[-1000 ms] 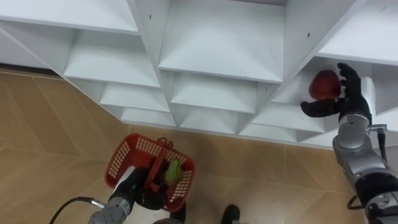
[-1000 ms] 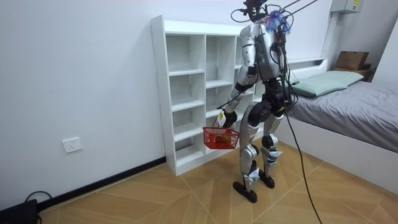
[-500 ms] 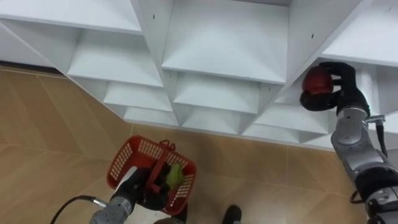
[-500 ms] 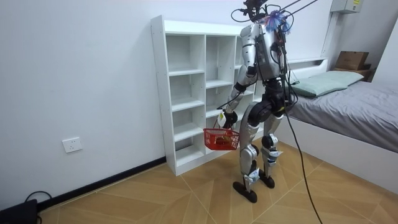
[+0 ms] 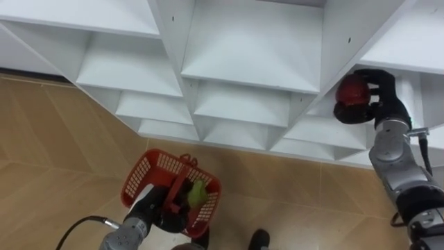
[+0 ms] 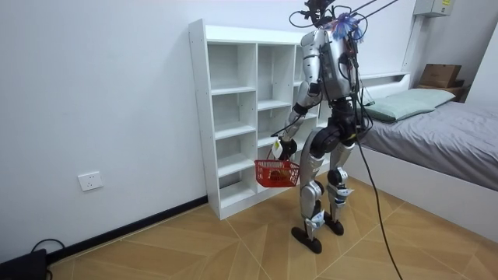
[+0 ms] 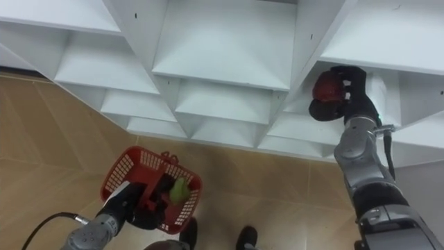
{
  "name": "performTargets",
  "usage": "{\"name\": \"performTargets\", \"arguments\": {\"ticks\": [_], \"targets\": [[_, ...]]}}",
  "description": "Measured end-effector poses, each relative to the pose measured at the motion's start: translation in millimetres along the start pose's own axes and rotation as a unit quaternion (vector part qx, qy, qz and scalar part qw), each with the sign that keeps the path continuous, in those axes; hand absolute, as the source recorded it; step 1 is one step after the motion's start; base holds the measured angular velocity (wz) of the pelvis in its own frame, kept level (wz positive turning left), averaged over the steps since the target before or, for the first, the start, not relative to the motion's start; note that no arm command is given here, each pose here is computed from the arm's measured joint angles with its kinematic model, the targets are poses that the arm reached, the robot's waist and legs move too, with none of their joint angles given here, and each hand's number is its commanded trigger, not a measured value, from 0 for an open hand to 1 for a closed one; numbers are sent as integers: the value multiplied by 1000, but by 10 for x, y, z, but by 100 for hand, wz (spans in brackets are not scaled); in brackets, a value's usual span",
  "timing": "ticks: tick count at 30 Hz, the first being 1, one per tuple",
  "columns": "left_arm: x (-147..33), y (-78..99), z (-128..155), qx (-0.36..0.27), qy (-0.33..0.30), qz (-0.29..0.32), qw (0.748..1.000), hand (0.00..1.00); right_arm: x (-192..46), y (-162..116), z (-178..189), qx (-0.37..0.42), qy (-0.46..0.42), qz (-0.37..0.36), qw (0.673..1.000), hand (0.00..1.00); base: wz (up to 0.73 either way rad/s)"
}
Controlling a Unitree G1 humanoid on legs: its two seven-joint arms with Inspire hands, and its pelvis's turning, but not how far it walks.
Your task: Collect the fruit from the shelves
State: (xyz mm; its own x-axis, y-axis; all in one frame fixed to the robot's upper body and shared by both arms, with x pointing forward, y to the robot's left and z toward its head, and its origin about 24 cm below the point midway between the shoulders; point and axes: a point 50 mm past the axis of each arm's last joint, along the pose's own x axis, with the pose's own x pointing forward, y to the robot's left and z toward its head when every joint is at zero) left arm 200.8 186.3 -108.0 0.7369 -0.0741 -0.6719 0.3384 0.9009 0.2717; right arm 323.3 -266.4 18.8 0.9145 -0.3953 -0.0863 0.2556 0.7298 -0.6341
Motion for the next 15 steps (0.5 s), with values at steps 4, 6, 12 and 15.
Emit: {"name": "performTargets", "arguments": {"ticks": [4, 6, 12, 15], "targets": [[2, 4, 7, 0, -1, 1, 1000, 100, -14, 73, 70, -9, -20, 29, 999, 100, -1], [9, 11, 27, 0, -4, 2, 1000, 100, -29, 122, 106, -18, -32, 44, 998, 100, 0], [15, 58, 54, 3, -10, 7, 1000, 100, -144, 238, 34, -37, -48, 80, 995, 100, 1], [12, 72, 66, 2, -17, 10, 1000, 100, -232, 289, -47, -35, -46, 94, 994, 100, 0]]}}
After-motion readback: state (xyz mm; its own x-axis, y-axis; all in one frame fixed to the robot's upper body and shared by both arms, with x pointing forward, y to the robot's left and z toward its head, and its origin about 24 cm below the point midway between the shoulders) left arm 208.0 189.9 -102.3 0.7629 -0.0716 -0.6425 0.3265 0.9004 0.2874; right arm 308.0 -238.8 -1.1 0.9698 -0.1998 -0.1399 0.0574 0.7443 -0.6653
